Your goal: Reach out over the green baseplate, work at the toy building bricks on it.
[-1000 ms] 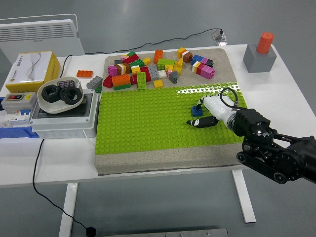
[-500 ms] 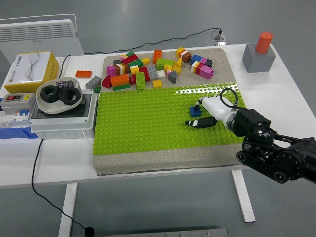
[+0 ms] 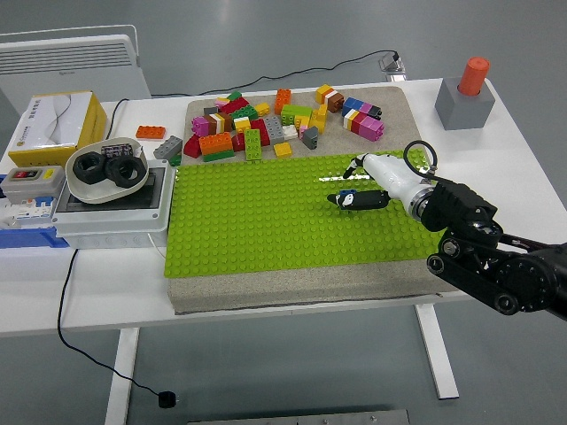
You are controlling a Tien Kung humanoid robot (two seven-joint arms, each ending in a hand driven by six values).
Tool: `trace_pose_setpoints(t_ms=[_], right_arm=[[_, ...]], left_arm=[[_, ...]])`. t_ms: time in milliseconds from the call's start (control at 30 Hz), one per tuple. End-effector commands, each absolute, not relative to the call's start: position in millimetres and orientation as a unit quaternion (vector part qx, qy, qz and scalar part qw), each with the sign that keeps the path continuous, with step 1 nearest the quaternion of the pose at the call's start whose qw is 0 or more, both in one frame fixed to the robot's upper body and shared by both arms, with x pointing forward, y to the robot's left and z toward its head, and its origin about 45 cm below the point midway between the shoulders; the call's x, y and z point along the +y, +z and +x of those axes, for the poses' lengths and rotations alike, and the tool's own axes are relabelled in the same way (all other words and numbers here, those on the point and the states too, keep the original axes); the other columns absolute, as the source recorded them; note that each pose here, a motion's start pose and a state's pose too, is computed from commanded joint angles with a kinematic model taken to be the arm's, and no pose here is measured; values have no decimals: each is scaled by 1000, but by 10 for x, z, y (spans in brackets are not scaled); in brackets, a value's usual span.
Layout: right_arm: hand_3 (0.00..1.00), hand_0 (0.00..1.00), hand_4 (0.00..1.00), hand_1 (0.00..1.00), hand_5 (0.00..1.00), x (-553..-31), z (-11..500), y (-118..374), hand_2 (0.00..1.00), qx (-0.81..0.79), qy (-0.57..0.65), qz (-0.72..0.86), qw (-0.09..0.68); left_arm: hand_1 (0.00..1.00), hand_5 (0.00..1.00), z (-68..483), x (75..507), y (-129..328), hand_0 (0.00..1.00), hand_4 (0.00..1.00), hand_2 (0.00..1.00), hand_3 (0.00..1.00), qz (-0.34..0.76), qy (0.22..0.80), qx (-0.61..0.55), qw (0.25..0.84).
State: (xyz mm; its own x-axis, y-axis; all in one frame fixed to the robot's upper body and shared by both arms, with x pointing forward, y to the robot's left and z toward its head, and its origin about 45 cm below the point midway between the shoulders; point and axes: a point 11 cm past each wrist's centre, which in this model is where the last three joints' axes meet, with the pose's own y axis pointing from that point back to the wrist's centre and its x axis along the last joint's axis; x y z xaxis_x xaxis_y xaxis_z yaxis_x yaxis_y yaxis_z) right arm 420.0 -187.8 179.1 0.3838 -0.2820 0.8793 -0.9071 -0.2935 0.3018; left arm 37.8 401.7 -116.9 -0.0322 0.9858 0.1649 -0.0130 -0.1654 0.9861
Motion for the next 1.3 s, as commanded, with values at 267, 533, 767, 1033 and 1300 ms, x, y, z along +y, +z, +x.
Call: trace_pose_setpoints(t_ms=[267,533,767,1033,1300], right_arm=[[659,907,835,842,489,-2091,4049,1929,868,-474,341,723,370],[654,828,826,784,380,-2383,3739,1977,812,-559,259,744,257],[646,770,820,726,362,-2686,3512,1726,765,-634,143,742,168],[608,712,811,652,319,-3026,3522,1957,685,-691,80,718,33],[617,708,816,648,305,-2991,3548,1935,644,-696,5,718,-28]], left_arm=[[762,903,378,4003,-1174,769,963,801,858,528,552,460,453],[761,902,343,3998,-1180,769,962,801,858,527,554,462,451],[761,902,301,3995,-1185,769,962,803,858,531,550,463,449],[761,899,277,4022,-1178,768,956,807,860,537,546,461,449],[761,897,281,4003,-1183,768,955,806,859,535,546,462,450]])
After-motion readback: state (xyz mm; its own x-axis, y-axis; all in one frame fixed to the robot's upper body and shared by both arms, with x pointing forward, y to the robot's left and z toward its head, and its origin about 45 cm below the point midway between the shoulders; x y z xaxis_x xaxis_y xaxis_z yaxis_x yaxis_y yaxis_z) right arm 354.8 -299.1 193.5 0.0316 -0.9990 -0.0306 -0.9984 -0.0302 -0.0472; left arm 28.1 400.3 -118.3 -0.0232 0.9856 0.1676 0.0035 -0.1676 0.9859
